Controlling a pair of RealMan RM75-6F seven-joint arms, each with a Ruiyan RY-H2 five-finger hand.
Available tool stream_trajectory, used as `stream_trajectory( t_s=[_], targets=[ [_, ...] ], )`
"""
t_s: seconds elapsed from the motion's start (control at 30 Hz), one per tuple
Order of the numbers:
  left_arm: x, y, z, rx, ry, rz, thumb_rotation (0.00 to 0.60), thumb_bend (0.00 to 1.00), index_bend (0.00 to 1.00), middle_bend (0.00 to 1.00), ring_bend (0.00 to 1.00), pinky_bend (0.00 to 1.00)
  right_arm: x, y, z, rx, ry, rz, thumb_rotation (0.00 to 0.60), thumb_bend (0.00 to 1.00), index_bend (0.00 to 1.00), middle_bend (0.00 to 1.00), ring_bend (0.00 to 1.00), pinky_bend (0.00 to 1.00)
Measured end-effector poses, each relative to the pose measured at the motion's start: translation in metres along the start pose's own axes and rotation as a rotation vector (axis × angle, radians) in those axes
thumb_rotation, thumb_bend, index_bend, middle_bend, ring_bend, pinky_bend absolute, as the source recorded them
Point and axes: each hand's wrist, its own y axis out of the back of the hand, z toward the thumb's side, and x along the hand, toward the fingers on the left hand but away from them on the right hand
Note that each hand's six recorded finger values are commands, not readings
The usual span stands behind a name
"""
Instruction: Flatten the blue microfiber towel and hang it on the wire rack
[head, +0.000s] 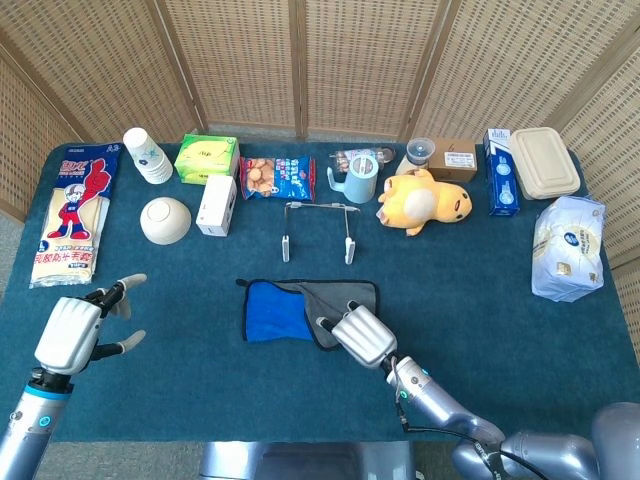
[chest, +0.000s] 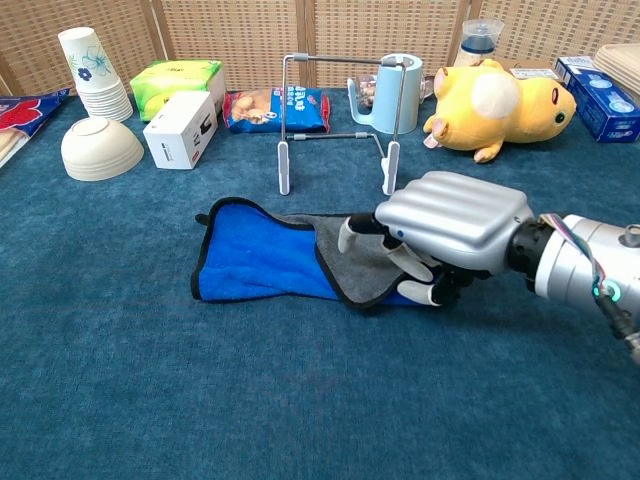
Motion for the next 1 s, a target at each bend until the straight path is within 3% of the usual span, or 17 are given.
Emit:
stream_trajectory(
  t_s=[0.33,0.93,1.0],
  targets=[
    [-0.002,0.001,-0.002,-0.001,0.004,0.003,0.600,0.24,0.23,0.64,0.59,1.00,0.001,0.014,-0.006,0.055,-0.007,-0.038,0.600,0.35,0.17,0.68,0.64,0.64],
    [0.001,0.000,-0.002,-0.002,0.003,0.001,0.600,0.24,0.23,0.64,0.59,1.00,0.001,0.010,0.000,0.119,0.055,-0.002,0.600,0.35,0.13,0.60,0.64,0.66],
    [0.000,-0.001,-0.002,-0.002,0.003,-0.001,0.600,0.24,0.23,0.64,0.59,1.00,0.000,0.012,0.000,0.120,0.052,-0.009,0.600,0.36,0.17,0.60,0.64,0.66]
  ],
)
